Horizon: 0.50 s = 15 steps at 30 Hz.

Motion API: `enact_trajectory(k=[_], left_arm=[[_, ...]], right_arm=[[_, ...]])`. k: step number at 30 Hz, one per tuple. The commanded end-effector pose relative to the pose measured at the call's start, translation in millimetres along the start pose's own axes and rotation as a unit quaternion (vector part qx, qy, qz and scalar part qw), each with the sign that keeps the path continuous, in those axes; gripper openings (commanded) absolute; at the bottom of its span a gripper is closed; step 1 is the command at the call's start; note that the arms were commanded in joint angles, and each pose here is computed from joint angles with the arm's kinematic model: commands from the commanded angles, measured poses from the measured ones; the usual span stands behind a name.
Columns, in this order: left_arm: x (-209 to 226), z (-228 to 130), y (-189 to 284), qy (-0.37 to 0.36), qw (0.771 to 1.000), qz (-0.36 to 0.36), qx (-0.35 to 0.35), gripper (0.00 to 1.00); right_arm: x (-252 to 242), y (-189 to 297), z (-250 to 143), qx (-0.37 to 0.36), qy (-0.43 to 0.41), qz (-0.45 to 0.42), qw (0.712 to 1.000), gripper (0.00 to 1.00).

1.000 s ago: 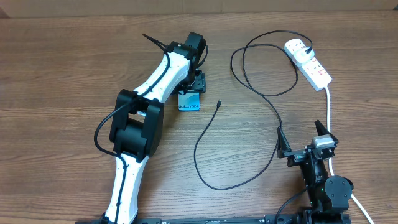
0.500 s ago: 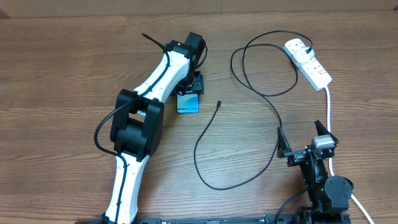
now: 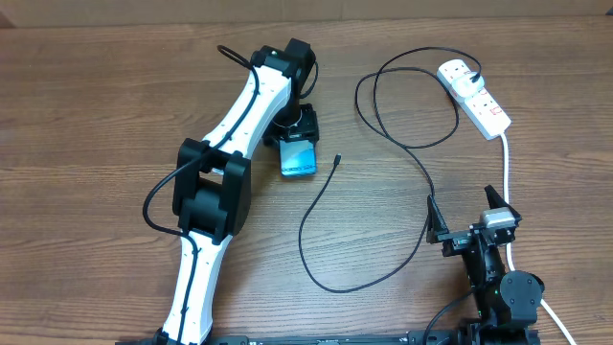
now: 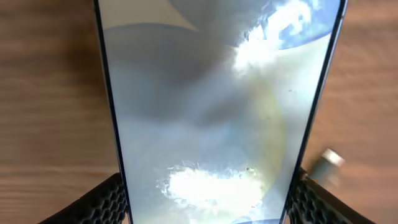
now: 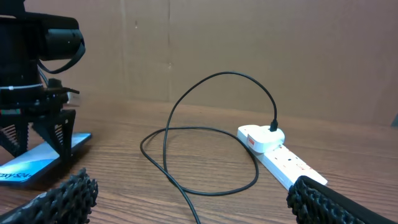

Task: Plug charger to phone and switch on socket
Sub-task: 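Lift the phone with the left gripper and raise it upright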

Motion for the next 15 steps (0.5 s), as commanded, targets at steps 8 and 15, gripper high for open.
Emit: enact_trajectory(k=[8, 15], left_arm=[[-35, -17, 51, 0.038, 0.907, -0.345, 0.238, 0.65], [-27, 2, 83, 0.067, 0.829, -0.468, 0.298, 0.64]], right_arm=[[0, 0, -2, -0.003, 0.001, -0.002, 1.0, 1.0], [0, 0, -2, -0.003, 0.001, -0.002, 1.0, 1.0]])
Point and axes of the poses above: each gripper's point midway between its finger pads, its own y axis back along the fingers, its own x axis along the line the jaws close on, z = x × y, the point moved 7 cm from there along y, back along the fingers, and after that the axes turned 10 degrees about y, right-handed, at the moved point
